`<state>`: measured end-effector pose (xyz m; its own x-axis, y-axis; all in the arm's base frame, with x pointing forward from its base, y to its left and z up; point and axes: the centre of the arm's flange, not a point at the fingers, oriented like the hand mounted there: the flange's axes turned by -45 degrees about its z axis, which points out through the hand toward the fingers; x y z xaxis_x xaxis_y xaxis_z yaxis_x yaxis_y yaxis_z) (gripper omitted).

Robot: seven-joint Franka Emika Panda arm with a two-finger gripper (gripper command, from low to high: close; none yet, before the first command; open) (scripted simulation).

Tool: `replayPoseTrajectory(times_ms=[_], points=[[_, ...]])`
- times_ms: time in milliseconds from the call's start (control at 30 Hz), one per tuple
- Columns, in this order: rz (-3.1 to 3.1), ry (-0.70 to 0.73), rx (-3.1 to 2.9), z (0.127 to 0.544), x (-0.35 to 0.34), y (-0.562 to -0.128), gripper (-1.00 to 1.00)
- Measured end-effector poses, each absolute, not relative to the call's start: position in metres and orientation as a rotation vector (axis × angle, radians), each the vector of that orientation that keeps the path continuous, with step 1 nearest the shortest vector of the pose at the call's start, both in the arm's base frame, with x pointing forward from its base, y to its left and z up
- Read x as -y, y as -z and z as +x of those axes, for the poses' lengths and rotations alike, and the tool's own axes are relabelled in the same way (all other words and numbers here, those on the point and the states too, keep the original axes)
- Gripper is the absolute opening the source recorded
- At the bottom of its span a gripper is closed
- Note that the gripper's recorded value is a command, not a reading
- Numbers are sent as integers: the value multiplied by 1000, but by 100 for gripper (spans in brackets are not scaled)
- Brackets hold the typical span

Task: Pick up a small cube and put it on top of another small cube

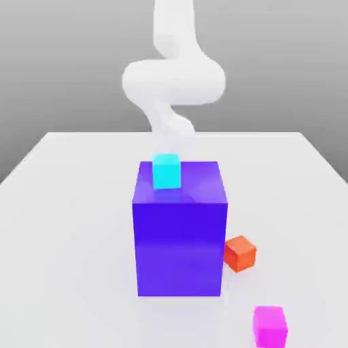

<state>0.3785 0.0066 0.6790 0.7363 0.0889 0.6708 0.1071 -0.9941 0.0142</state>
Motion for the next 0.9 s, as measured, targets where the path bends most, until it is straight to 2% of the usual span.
replayPoseTrajectory(times_ms=[200, 433, 633, 900], points=[[-2887, 885, 604, 444, -37, -590, 0], [-2793, 631, 1079, 489, -84, -475, 0], [-2655, 418, 1476, 499, -128, -372, 0], [-2411, 130, 1964, 483, -160, -242, 0]])
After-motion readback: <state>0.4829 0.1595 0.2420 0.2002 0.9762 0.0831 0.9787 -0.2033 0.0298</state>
